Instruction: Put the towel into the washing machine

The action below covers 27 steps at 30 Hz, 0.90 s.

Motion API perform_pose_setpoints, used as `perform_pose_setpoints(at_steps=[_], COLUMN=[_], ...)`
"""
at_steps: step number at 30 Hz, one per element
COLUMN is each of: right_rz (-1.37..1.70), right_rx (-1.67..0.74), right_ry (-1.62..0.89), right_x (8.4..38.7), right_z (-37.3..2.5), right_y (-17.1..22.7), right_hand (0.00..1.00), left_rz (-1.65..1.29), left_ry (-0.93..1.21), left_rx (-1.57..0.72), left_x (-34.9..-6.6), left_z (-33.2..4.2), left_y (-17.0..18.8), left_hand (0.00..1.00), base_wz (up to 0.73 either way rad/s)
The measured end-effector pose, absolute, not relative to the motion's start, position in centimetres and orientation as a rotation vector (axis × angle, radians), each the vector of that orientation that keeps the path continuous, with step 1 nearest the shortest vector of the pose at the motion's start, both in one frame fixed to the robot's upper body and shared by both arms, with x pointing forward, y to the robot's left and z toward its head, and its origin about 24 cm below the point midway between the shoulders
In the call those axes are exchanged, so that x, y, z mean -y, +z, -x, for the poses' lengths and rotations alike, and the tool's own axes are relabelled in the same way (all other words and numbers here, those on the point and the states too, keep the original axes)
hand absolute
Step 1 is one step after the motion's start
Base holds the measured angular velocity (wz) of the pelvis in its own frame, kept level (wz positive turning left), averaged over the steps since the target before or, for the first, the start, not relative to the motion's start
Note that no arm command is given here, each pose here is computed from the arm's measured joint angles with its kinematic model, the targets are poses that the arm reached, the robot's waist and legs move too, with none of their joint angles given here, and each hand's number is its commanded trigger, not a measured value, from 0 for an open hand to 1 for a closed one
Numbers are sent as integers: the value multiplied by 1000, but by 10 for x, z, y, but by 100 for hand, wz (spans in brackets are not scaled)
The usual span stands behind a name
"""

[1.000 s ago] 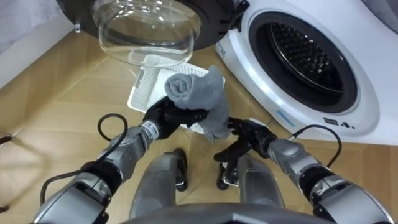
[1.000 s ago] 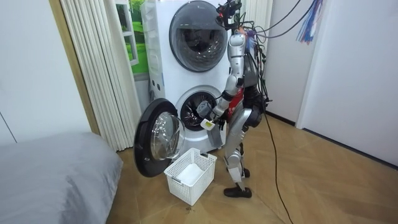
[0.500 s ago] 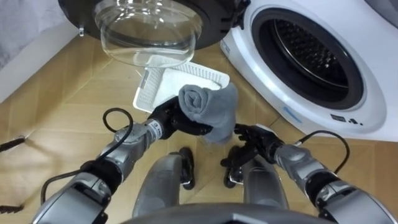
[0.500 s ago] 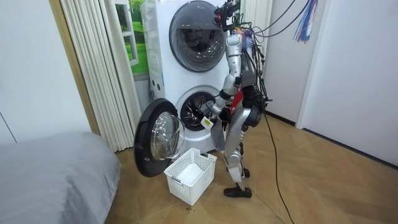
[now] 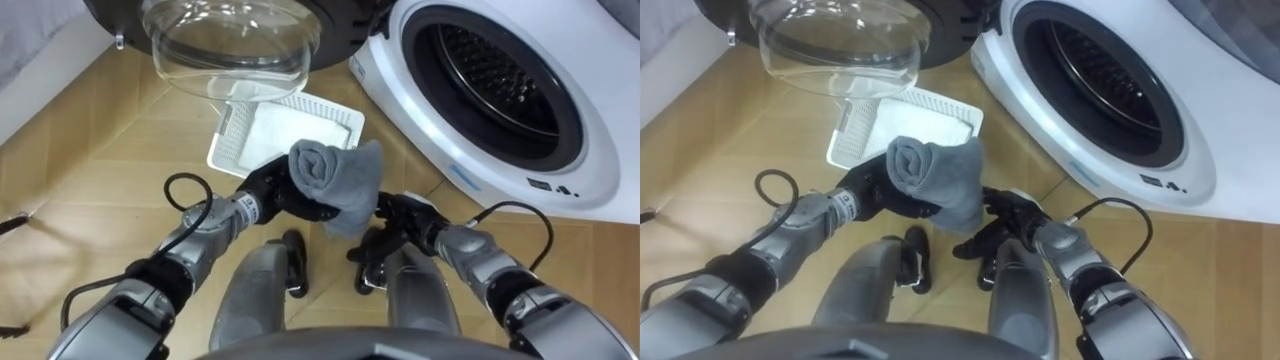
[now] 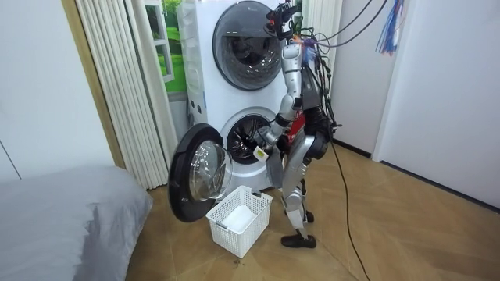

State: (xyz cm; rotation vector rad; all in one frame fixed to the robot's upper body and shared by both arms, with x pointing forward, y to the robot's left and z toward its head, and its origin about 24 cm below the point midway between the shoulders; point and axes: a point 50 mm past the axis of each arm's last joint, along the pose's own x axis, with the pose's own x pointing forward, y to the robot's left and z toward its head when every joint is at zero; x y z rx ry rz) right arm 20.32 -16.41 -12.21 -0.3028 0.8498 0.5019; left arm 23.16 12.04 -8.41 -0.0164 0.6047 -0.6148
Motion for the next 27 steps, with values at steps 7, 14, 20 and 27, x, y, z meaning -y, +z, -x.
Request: perform_pose_setpoints(at_steps=[7, 14, 20, 27], right_rz=[312, 310, 321, 340], right_rx=[-850, -850, -844, -826], right_ry=[504, 501, 486, 444], right_x=[163, 161, 161, 156], right_z=[-204, -204, -207, -218], right_y=[-122, -123, -121, -117], right_hand=[0, 100, 100, 100], left_rz=[182, 324, 382, 524], left_ry=[-631, -622, -641, -610], left_rx=[-637, -641, -620, -619], left_x=[-113, -104, -96, -92], left_z=[-228, -229, -231, -235], left_y=[-85, -83, -78, -73], left_hand=[100, 100, 100, 100], base_wz=[1, 0, 0, 0])
